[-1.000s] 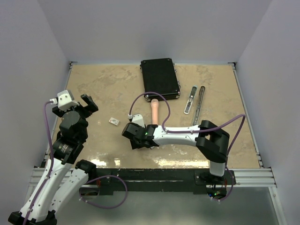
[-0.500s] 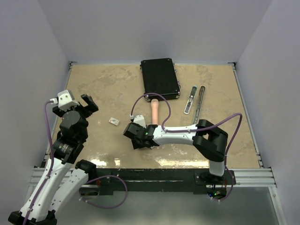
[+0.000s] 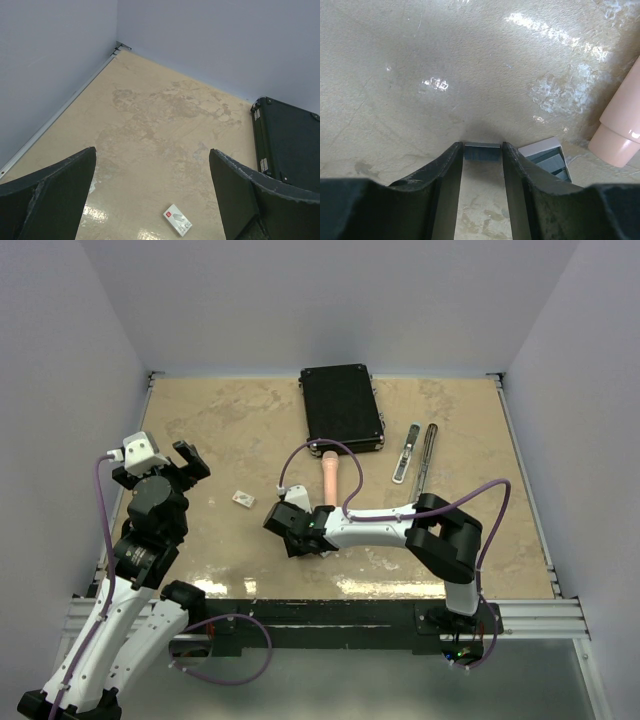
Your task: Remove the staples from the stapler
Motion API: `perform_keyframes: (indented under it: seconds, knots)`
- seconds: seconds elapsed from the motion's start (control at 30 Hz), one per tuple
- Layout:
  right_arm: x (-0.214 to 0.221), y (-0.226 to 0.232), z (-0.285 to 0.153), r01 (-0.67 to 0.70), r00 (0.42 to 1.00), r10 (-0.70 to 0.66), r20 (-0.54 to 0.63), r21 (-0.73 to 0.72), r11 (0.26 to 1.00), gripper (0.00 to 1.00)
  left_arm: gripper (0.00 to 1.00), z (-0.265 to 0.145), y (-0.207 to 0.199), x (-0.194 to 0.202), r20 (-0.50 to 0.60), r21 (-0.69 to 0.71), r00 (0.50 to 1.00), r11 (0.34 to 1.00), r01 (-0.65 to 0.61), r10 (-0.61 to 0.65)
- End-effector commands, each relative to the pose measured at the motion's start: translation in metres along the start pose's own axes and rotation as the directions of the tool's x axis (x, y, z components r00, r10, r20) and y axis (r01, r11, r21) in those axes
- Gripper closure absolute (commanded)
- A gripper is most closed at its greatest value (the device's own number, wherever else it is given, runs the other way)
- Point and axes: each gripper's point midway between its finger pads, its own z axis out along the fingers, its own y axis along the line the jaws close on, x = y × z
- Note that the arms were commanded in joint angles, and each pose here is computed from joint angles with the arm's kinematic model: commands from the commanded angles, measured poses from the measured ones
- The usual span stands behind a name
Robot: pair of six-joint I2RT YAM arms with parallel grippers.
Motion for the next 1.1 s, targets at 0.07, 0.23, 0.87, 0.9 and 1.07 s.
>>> perform_keyframes:
  seconds: [0.07, 0.23, 0.87, 0.9, 1.07]
  knots:
    - [-0.003, -0.001, 0.0, 0.024, 1.0, -0.024, 0.008, -0.005, 1.0, 0.63, 0.0, 0.002, -0.001, -0.006, 0.028, -0.006, 1.0, 1.0, 0.007, -0.007]
    - [-0.011, 0.004, -0.012, 0.073, 0.997, -0.071, 0.026, -0.045, 0.996, 0.67, 0.0, 0.002, -0.001, -0.006, 0.029, -0.006, 1.0, 1.0, 0.007, -0.006]
    - [-0.026, -0.044, -0.07, 0.332, 0.941, -0.323, 0.104, -0.088, 0.939, 0.66, 0.0, 0.003, -0.001, -0.005, 0.025, -0.009, 1.0, 1.0, 0.004, -0.004]
    - [-0.02, -0.045, -0.067, 0.341, 0.939, -0.333, 0.088, -0.097, 0.935, 0.66, 0.0, 0.003, -0.001, -0.004, 0.023, -0.008, 1.0, 1.0, 0.002, -0.002]
    - [-0.01, -0.048, -0.055, 0.356, 0.934, -0.351, 0.068, -0.103, 0.929, 0.65, 0.0, 0.004, -0.001, -0.002, 0.018, -0.01, 1.0, 1.0, -0.003, 0.003]
